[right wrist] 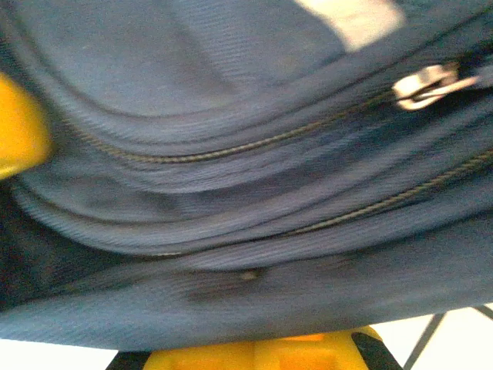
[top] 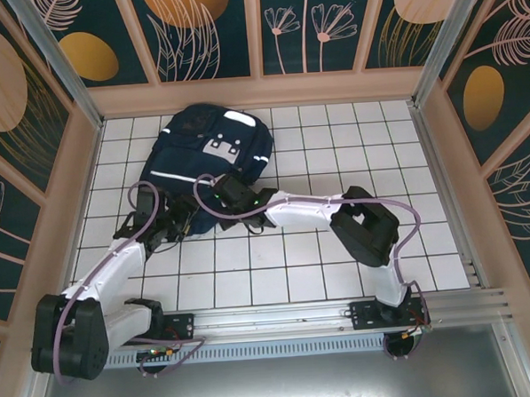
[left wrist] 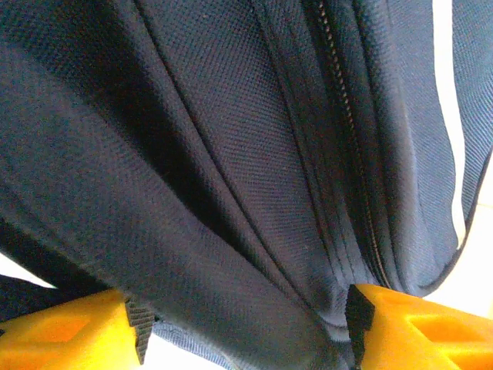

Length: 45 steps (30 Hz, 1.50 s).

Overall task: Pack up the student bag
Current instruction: Zip the student bag at the top-center of the table.

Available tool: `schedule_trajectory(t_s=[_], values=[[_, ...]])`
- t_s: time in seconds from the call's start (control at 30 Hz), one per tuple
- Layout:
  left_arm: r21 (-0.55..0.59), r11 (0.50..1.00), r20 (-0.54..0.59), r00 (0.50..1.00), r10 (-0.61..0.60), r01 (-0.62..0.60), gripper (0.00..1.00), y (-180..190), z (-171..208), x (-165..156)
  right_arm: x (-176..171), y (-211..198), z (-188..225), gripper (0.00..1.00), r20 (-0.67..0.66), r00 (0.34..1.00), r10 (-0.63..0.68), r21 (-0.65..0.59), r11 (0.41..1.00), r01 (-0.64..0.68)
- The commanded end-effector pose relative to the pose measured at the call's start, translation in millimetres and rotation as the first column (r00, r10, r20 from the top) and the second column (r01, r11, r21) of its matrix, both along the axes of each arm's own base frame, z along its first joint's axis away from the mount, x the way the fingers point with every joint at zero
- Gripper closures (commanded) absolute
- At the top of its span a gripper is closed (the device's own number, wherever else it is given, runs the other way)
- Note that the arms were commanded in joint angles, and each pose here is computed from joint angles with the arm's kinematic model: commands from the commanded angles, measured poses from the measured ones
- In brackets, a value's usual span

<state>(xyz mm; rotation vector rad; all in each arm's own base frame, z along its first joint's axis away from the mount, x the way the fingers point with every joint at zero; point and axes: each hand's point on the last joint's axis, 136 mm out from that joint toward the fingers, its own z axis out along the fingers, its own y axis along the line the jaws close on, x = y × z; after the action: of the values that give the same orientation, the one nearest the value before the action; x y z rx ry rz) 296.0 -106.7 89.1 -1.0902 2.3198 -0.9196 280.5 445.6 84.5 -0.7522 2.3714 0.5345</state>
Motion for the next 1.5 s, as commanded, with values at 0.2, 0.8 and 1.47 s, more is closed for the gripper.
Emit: schedule_trajectory(t_s=[0.2, 0.8, 1.47], values=[[0.045, 0.999, 0.013, 1.000, 0.026, -0.027, 1.00, 1.3, -0.6, 9.3, -6.3, 19.9, 26.6, 1.00, 0.040, 0.999, 0.015, 0.068, 0.998, -0.018], [0.184, 0.980, 0.034, 0.997, 0.071, -0.076, 1.00, 54.9, 32.2, -1.7, 144.5, -164.2, -15.5, 1.00, 0.132, 0.904, -0.407, -0.111, 0.900, 0.422], [-0.057, 0.998, 0.123, 0.992, -0.023, 0.030, 1.00, -33.2, 45.2, 18.1, 154.4, -194.1, 44.0, 0.51, 0.174, 0.857, -0.484, -0.001, 0.871, 0.492]])
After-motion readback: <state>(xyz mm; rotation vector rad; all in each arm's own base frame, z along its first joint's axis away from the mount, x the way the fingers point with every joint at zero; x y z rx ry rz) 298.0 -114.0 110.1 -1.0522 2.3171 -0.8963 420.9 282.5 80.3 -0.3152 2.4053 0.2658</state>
